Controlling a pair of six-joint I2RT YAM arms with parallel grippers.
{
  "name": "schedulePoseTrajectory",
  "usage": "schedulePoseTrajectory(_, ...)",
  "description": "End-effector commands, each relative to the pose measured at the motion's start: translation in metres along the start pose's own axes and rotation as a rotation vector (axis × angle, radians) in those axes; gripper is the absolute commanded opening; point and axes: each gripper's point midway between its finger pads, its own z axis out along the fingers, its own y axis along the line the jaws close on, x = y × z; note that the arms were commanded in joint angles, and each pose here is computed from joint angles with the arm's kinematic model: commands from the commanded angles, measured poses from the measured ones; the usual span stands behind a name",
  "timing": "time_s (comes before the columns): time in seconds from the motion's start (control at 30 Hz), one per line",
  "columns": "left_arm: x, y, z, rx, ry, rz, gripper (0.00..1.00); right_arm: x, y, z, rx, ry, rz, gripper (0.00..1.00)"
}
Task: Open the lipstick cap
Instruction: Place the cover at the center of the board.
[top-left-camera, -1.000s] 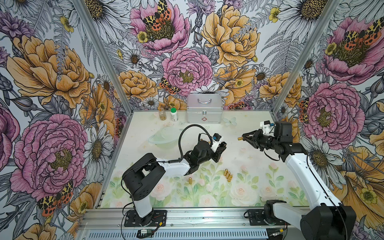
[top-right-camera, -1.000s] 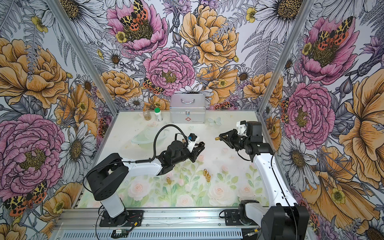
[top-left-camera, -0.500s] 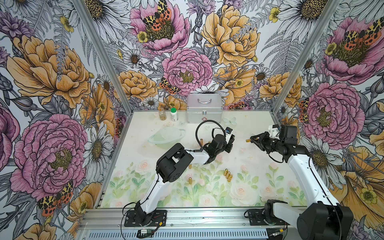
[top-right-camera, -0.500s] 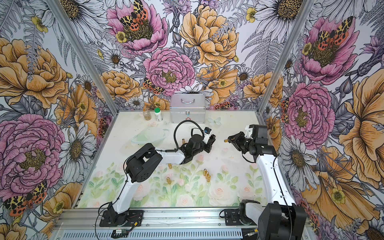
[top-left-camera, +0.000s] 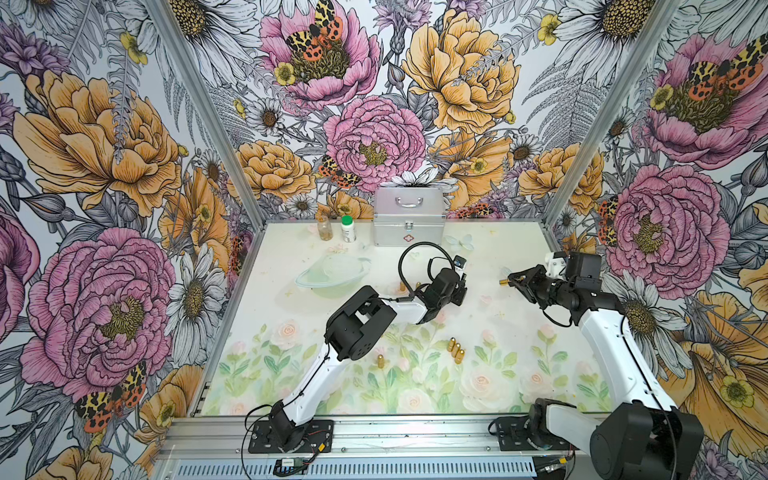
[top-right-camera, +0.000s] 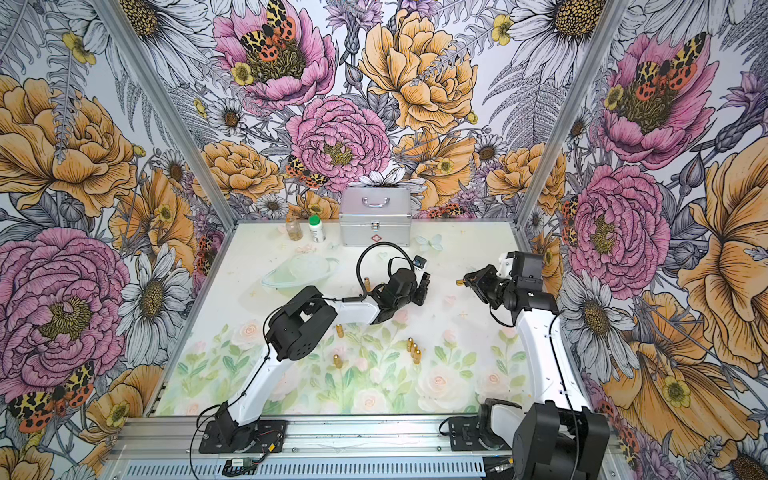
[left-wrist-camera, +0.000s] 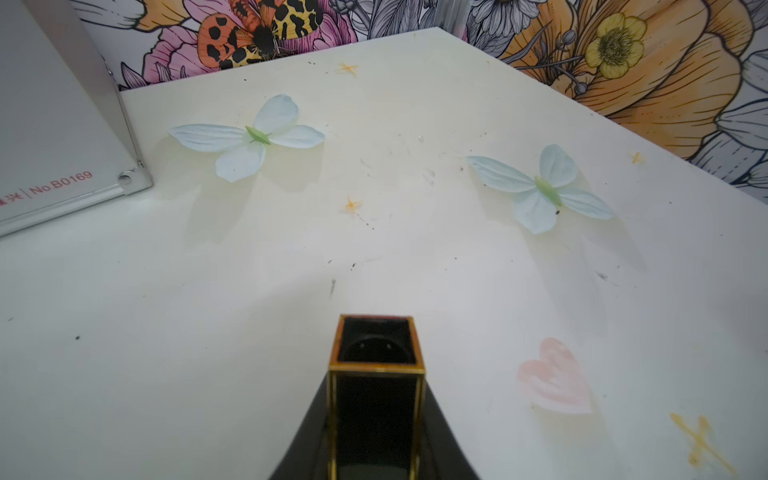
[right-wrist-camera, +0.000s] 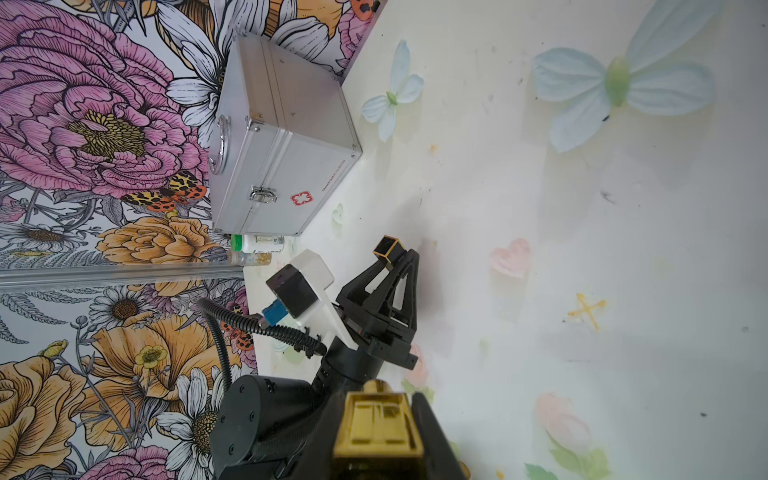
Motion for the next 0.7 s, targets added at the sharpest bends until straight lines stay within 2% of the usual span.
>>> schedulePoseTrajectory(0.0,0.001,-0.007,-0.003,-0.061,-0.019,-0.022,0.06,-0.003,-0.005,0.002,0.010,-0.008,-0.020,0.19)
schedulePoseTrajectory(0.2,0.010,-0.012,0.001,-0.044,-0.032,-0.078,0.07,-0.002,-0.009,0.004,0.021,-0.006,-0.017,0.19)
schedulePoseTrajectory(0.67,0.045,0.003,0.001,-0.111,0.034,-0.060,0.11,-0.003,-0.012,0.003,0.027,-0.012,-0.018,0.19)
